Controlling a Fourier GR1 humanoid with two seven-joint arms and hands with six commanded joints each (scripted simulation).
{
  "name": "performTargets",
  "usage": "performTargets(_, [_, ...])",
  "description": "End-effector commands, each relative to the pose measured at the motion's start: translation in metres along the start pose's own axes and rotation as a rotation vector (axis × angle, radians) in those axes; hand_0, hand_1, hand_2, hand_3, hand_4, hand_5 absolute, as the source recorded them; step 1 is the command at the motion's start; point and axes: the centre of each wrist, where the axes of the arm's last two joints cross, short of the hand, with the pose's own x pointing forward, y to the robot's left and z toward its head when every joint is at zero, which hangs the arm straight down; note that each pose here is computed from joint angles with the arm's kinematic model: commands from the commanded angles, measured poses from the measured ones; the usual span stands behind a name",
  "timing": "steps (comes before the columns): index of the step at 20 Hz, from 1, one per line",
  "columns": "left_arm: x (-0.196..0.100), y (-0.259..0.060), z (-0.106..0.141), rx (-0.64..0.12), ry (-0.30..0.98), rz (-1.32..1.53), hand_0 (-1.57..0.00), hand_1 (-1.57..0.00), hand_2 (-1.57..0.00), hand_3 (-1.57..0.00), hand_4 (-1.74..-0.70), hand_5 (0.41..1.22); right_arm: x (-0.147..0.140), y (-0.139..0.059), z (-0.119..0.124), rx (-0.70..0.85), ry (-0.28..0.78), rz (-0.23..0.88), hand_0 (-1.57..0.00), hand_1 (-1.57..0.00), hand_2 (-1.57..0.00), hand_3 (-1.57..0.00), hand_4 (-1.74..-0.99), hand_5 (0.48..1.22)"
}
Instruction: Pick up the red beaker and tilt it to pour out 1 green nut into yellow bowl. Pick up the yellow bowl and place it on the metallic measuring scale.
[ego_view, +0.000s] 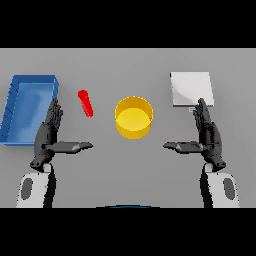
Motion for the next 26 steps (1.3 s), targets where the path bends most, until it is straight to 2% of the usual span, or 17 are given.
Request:
performTargets(1, [0.000, 0.000, -0.001, 0.002, 0.001, 0.000, 0.00, 0.00, 0.00, 0.00, -1.09, 0.623, 0.000, 0.001, 0.001, 0.000, -0.001, -0.001, 0.00, 0.00, 0.00, 0.00, -1.128, 0.660])
performTargets(6, [0.002, 0.005, -0.011, 0.003, 0.014, -0.001, 0.00, 0.00, 0.00, 0.00, -1.09, 0.623, 0.001, 0.010, 0.005, 0.004, -0.009, -0.006, 0.00, 0.00, 0.00, 0.00, -1.128, 0.660])
performTargets(7, [0.004, 0.003, 0.000, -0.014, -0.036, -0.068, 0.00, 0.00, 0.00, 0.00, -1.09, 0.623, 0.002, 0.011, 0.014, 0.023, -0.101, 0.129, 0.00, 0.00, 0.00, 0.00, -1.128, 0.660])
performTargets(9, [0.007, 0.004, 0.013, -0.023, -0.059, -0.143, 0.00, 0.00, 0.00, 0.00, -1.09, 0.618, 0.003, 0.021, 0.028, 0.056, -0.167, 0.252, 0.00, 0.00, 0.00, 0.00, -1.127, 0.664])
performTargets(12, [0.010, -0.004, 0.019, -0.038, -0.041, -0.172, 0.00, 0.00, 0.00, 0.00, -1.10, 0.616, 0.002, 0.023, 0.037, 0.064, -0.167, 0.299, 0.00, 0.00, 0.00, 0.00, -1.118, 0.663])
performTargets(15, [0.005, -0.006, 0.013, -0.043, -0.003, -0.201, 0.00, 0.00, 0.00, 0.00, -1.09, 0.612, 0.010, 0.025, 0.034, 0.057, -0.164, 0.285, 0.00, 0.00, 0.00, 0.00, -1.121, 0.658])
performTargets(18, [0.003, -0.008, -0.001, -0.058, -0.021, -0.220, 0.00, 0.00, 0.00, 0.00, -1.11, 0.623, 0.014, 0.024, 0.032, 0.039, -0.147, 0.302, 0.00, 0.00, 0.00, 0.00, -1.130, 0.650])
performTargets(20, [-0.004, -0.016, -0.014, -0.063, -0.018, -0.222, 0.00, 0.00, 0.00, 0.00, -1.13, 0.633, 0.012, 0.018, 0.032, 0.045, -0.145, 0.272, 0.00, 0.00, 0.00, 0.00, -1.160, 0.651])
performTargets(24, [-0.011, -0.021, -0.039, -0.050, -0.013, -0.230, 0.00, 0.00, 0.00, 0.00, -1.15, 0.636, 0.007, 0.028, 0.032, 0.057, -0.154, 0.246, 0.00, 0.00, 0.00, 0.00, -1.204, 0.661])
performTargets(26, [-0.012, -0.017, -0.053, -0.040, -0.001, -0.236, 0.00, 0.00, 0.00, 0.00, -1.15, 0.630, 0.006, 0.021, 0.034, 0.059, -0.155, 0.249, 0.00, 0.00, 0.00, 0.00, -1.222, 0.667])
